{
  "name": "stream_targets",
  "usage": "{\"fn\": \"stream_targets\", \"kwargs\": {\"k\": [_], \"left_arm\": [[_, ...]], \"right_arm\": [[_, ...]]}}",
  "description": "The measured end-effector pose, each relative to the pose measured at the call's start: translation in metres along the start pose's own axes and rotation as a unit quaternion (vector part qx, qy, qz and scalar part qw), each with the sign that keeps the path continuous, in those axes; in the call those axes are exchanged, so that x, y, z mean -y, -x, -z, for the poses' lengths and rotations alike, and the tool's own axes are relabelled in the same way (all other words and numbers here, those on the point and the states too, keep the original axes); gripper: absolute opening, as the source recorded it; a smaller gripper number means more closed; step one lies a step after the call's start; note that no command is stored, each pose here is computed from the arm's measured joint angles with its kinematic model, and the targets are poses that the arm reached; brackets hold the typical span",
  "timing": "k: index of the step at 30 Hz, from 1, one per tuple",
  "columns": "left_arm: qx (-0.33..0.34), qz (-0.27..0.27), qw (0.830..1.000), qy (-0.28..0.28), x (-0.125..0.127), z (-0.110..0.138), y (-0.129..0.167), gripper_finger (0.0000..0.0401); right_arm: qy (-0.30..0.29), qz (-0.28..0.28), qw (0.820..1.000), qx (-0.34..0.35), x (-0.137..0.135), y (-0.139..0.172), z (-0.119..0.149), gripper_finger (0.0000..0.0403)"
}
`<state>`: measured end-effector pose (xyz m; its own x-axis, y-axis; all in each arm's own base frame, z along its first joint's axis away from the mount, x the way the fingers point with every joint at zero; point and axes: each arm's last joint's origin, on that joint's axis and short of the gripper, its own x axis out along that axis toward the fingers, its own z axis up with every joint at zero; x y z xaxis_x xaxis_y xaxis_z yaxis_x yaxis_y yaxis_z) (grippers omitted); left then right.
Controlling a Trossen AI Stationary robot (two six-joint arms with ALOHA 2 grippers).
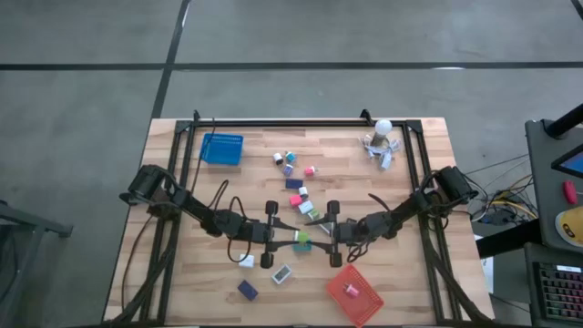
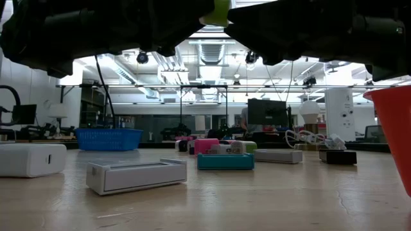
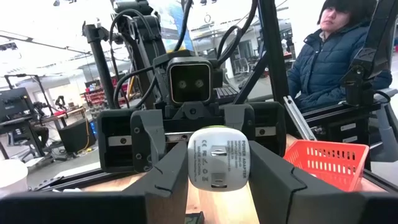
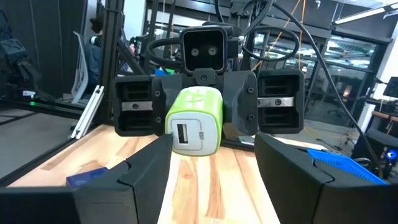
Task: Pick & Place Office items
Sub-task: Put the left green charger adapter into the orange bin
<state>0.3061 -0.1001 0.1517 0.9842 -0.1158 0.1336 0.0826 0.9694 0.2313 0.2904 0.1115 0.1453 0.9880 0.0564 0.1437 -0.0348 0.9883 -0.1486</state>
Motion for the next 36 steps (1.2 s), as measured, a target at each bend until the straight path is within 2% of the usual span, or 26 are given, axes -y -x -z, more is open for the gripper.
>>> {"fn": "stream_targets", "kwargs": {"k": [6,26,36], "left_arm": [[-0.008,-0.025,1.000,-0.001,-0.004,0.002,0.001,0.0128],[-0.006,-0.011,1.000,0.014,-0.005,0.002,-0.001,0.0128],[-0.008,-0.007,1.000,0.015,-0.004,0.002,-0.001,0.0128]], "right_arm": [[0.001,-0.005,1.000,-0.005,-0.001,0.000,0.001,0.0228],[-0.002,0.014,1.000,-0.004,0.005,-0.005,-0.001,0.0228],[0.003,0.011,1.000,-0.025,0.002,-0.014,0.000,0.0223]]}}
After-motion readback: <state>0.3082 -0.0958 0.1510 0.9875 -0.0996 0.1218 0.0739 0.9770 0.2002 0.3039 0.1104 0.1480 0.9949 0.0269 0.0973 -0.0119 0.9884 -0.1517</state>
